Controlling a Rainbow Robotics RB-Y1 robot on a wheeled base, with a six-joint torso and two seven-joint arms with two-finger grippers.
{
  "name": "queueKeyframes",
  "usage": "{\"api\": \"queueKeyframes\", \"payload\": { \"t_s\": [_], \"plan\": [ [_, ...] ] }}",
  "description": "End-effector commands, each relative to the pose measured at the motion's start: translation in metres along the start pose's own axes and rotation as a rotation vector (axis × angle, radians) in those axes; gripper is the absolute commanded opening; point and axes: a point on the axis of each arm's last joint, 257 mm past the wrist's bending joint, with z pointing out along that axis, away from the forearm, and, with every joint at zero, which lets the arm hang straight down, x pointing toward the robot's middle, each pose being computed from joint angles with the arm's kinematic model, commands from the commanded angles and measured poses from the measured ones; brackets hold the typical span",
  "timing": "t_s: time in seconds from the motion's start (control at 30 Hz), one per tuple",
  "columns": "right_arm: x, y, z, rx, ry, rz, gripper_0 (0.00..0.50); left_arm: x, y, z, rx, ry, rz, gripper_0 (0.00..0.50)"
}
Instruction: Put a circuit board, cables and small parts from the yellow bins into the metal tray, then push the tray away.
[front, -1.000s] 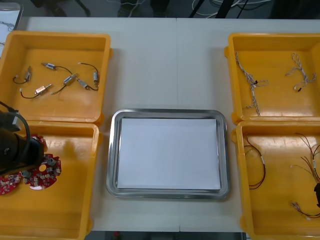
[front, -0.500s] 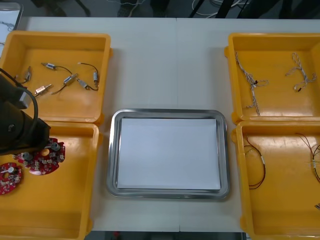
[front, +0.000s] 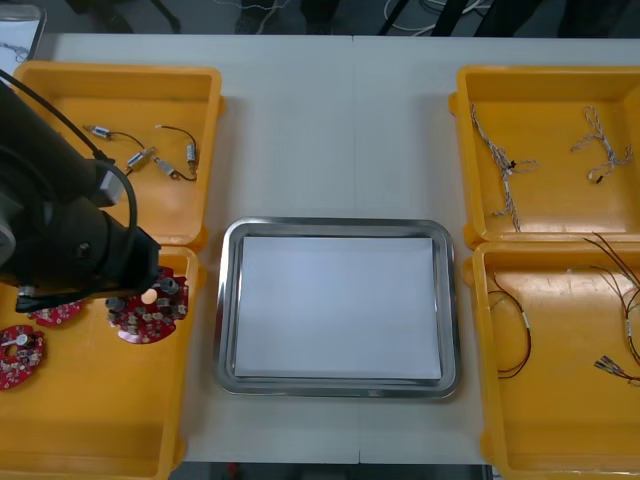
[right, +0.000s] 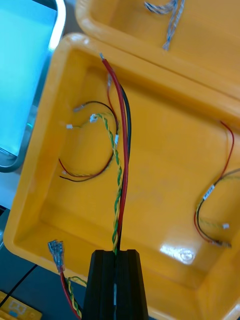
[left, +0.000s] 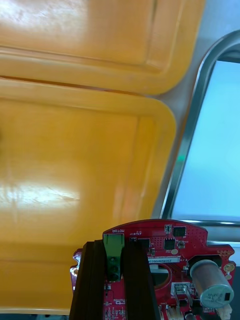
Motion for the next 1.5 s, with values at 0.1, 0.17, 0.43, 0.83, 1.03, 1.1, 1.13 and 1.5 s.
{"api": "queueKeyframes", "payload": {
  "t_s": [0.1,0.17,0.43,0.83,1.03,1.1,1.13,1.5],
  "plan": [
    [-0.028,0.029,-0.001,-0.020,0.009,-0.189,0.000,0.001,-0.058,-0.006,0.050,-0.052,0.011,0.000],
    [-0.033,0.038,0.001,-0.032,0.016,-0.236,0.000,0.003,-0.074,-0.004,0.063,-0.056,0.012,0.000],
    [-0.050,0.065,0.000,-0.039,-0.003,-0.370,0.000,0.013,-0.121,0.011,0.111,-0.085,0.017,0.000],
    [-0.064,0.110,0.007,-0.062,-0.024,-0.551,0.000,0.026,-0.149,0.065,0.126,-0.118,0.018,0.000],
    [-0.072,0.120,0.013,-0.052,-0.031,-0.612,0.000,0.029,-0.151,0.094,0.107,-0.106,0.007,0.000],
    [-0.074,0.121,0.015,-0.043,-0.029,-0.629,0.000,0.030,-0.150,0.102,0.098,-0.103,0.002,0.000],
    [-0.076,0.122,0.016,-0.035,-0.029,-0.641,0.000,0.031,-0.150,0.107,0.093,-0.101,0.002,0.000],
    [-0.084,0.119,0.021,0.007,-0.029,-0.670,0.000,0.034,-0.143,0.128,0.062,-0.102,-0.014,0.000]
  ]
}}
